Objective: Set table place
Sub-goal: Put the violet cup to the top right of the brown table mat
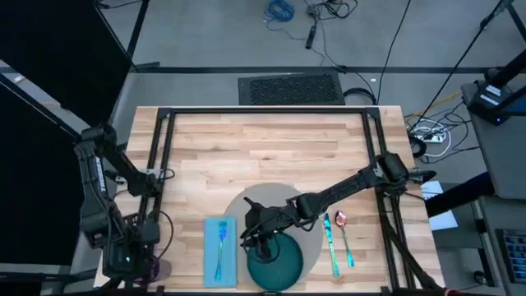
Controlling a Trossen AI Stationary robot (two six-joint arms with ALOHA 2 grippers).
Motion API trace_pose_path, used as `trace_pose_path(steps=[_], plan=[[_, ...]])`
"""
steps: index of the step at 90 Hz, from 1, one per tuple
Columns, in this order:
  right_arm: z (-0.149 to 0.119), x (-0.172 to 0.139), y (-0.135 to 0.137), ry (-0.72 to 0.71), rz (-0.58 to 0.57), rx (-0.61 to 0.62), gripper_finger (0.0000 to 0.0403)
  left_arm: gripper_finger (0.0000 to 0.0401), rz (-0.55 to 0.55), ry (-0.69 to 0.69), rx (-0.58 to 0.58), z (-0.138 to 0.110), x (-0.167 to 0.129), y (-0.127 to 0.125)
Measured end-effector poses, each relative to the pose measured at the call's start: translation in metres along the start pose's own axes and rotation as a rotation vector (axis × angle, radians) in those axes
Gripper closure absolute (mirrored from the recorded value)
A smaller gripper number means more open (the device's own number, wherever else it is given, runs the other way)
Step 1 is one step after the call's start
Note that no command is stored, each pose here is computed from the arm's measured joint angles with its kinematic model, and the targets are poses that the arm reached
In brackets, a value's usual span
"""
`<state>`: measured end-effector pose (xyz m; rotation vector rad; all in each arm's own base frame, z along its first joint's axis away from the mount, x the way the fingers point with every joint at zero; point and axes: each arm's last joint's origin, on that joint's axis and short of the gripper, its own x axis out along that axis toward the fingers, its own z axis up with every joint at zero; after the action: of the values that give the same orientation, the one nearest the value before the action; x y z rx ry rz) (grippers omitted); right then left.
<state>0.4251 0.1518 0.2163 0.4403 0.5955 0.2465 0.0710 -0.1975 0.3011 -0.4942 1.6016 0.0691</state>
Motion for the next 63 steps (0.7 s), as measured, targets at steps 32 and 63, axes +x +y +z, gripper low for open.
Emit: trace_pose_path(steps=[32,63], plan=[[0.0,0.0,-0.002,0.006,-0.009,0.002,0.0289,0.0331,0.042,-0.327,-0.01,0.012,-0.012,0.015],[-0.002,0.0,-0.004,0.03,-0.026,-0.009,0.0289,0.0266,-0.007,-0.466,-0.107,0.037,-0.015,0.01]])
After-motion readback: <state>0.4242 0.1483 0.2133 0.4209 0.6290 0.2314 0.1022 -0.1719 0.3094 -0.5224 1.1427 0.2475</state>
